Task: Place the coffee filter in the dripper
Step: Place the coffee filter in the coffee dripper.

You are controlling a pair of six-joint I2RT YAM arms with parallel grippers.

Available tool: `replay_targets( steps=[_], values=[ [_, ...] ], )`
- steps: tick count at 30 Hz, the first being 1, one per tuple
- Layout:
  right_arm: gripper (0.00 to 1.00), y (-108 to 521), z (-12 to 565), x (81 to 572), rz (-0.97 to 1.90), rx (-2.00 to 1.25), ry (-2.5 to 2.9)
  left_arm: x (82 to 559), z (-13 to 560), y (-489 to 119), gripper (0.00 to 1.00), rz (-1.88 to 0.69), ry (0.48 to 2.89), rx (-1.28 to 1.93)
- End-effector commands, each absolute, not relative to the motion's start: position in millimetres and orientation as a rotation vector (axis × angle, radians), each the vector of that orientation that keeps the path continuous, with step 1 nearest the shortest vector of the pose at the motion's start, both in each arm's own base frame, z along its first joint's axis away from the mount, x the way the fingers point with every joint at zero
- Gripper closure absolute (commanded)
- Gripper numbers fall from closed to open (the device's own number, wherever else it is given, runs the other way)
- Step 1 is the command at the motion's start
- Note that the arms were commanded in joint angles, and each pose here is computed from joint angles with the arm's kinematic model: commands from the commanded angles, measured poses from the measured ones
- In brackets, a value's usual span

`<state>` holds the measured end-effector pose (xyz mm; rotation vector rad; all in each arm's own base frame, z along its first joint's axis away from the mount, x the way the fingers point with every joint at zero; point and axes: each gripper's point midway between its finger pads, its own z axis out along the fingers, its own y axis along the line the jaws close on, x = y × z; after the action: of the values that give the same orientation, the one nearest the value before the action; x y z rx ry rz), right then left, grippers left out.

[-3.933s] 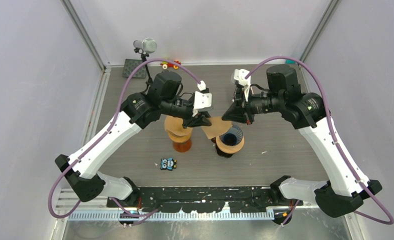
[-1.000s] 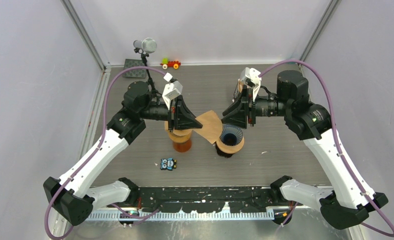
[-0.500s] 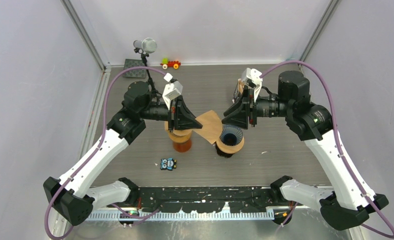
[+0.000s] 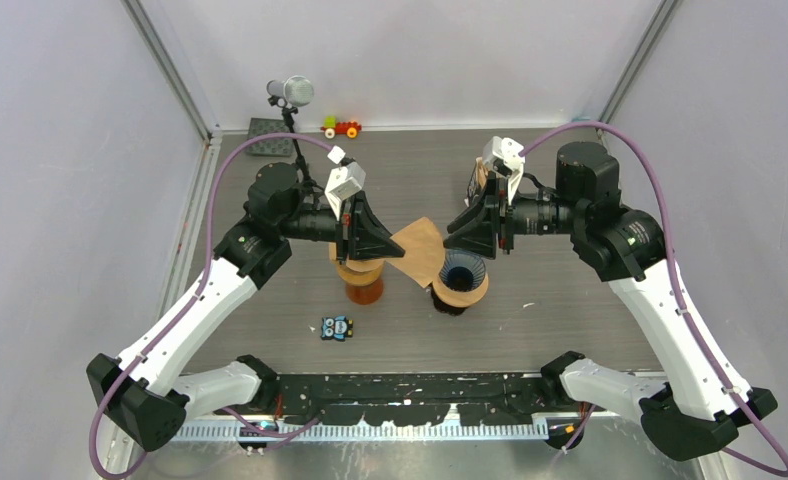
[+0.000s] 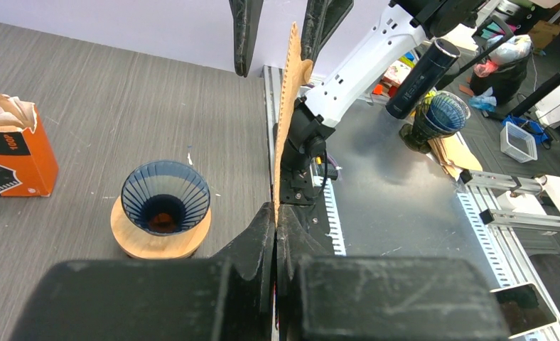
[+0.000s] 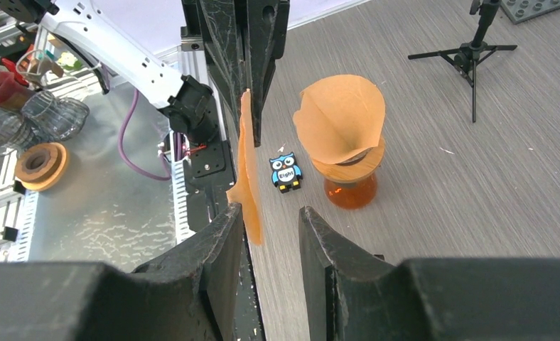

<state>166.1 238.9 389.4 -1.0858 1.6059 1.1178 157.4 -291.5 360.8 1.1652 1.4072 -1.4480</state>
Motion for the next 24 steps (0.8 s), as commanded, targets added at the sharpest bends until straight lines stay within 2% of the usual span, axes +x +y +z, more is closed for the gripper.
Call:
replay_targets(
  steps=[1, 24],
  values=[
    [0.6, 239, 402, 174, 1.088, -1.062, 1.574, 156, 365, -290, 1.0, -1.435, 1.372, 1.183],
    [0.64, 239, 403, 185, 1.052, -1.019, 1.602, 153, 366, -289, 1.0, -1.444, 1.363, 1.195]
  ],
)
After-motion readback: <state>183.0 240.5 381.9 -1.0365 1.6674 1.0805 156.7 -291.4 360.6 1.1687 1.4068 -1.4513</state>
